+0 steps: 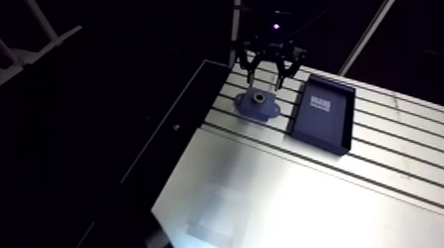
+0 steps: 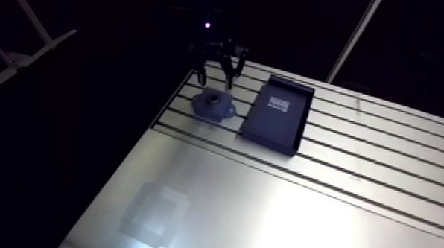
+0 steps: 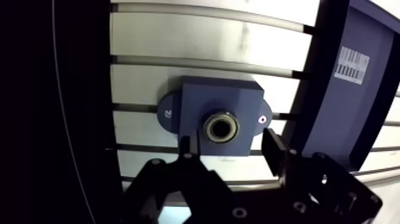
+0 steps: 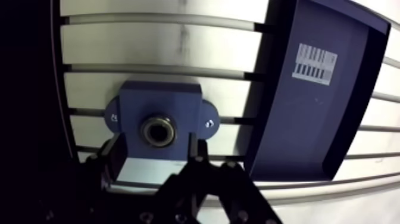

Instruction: Pick up the bearing and press it into the housing until flush.

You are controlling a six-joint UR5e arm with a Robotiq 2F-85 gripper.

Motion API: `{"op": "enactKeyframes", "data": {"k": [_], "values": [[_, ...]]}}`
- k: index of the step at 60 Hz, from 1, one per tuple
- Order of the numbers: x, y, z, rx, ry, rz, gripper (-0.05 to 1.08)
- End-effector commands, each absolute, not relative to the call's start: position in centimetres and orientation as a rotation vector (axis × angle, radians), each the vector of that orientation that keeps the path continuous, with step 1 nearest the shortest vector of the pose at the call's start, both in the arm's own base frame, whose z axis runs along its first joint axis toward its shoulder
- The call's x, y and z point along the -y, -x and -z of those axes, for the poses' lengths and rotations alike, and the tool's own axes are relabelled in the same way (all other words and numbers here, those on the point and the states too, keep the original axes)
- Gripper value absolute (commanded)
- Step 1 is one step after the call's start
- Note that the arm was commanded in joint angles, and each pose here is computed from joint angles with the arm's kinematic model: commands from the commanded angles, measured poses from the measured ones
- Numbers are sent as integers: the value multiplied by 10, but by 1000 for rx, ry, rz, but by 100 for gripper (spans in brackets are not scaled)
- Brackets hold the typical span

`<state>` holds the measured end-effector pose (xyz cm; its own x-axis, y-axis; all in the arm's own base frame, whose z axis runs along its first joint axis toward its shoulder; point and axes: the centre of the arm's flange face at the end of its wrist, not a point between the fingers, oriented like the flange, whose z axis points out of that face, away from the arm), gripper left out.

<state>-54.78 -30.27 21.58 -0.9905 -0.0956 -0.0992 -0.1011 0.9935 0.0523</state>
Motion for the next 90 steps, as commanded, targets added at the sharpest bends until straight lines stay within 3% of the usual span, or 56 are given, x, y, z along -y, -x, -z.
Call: {"op": "enactKeyframes", "data": {"k": [1, 23, 31, 90], "values": [[302, 548, -216, -3031, 146, -85, 89], [299, 547, -210, -3026, 143, -89, 96], [301, 547, -209, -3039, 150, -72, 100], [301, 543, -193, -3027, 154, -76, 99]]}}
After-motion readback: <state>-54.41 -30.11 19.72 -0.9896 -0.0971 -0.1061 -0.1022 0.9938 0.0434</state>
